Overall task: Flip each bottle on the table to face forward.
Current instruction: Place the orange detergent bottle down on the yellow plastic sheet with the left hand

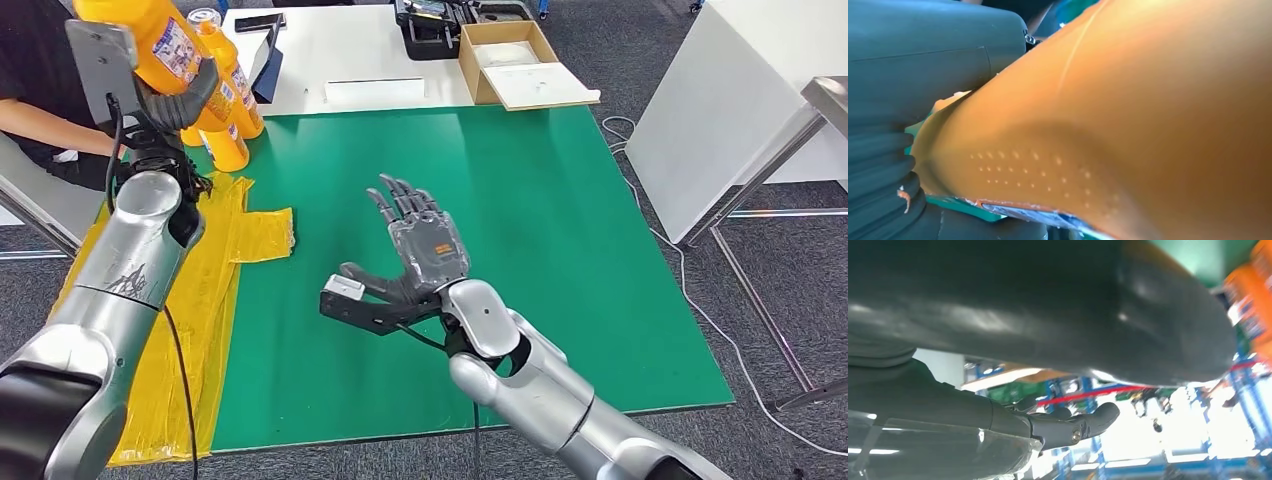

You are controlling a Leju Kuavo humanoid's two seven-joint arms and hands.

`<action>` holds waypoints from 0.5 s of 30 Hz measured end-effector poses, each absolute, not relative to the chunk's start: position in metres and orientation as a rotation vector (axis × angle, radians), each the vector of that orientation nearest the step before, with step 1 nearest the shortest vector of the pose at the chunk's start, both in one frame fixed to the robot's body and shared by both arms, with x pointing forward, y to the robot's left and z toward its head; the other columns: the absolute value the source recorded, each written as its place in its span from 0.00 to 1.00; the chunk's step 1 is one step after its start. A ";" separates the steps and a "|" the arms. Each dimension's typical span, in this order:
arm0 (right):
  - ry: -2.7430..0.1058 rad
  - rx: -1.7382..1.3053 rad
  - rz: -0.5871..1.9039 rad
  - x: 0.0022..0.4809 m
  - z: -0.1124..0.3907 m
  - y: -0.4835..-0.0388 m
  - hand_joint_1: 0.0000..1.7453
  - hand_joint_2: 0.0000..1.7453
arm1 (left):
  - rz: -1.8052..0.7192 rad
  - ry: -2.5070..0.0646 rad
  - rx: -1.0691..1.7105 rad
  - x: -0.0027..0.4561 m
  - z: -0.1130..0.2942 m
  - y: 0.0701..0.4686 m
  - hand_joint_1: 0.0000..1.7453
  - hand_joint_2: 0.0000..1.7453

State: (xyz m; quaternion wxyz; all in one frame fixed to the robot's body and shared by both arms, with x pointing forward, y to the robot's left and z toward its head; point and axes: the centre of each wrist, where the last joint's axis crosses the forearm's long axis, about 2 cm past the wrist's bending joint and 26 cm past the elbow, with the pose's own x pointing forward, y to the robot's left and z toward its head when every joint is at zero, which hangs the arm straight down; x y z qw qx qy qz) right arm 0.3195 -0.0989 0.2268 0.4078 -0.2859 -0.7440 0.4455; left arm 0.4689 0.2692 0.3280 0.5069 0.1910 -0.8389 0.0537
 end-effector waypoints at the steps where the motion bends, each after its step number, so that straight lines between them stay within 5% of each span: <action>1: -1.876 -0.738 1.104 0.321 0.228 -0.105 0.00 0.00 | 0.073 -2.029 0.533 0.469 0.325 0.274 1.00 1.00; 15: -1.829 -0.997 0.800 0.329 0.234 -0.221 0.00 0.00 | -0.530 -1.754 0.945 0.465 0.268 0.337 1.00 1.00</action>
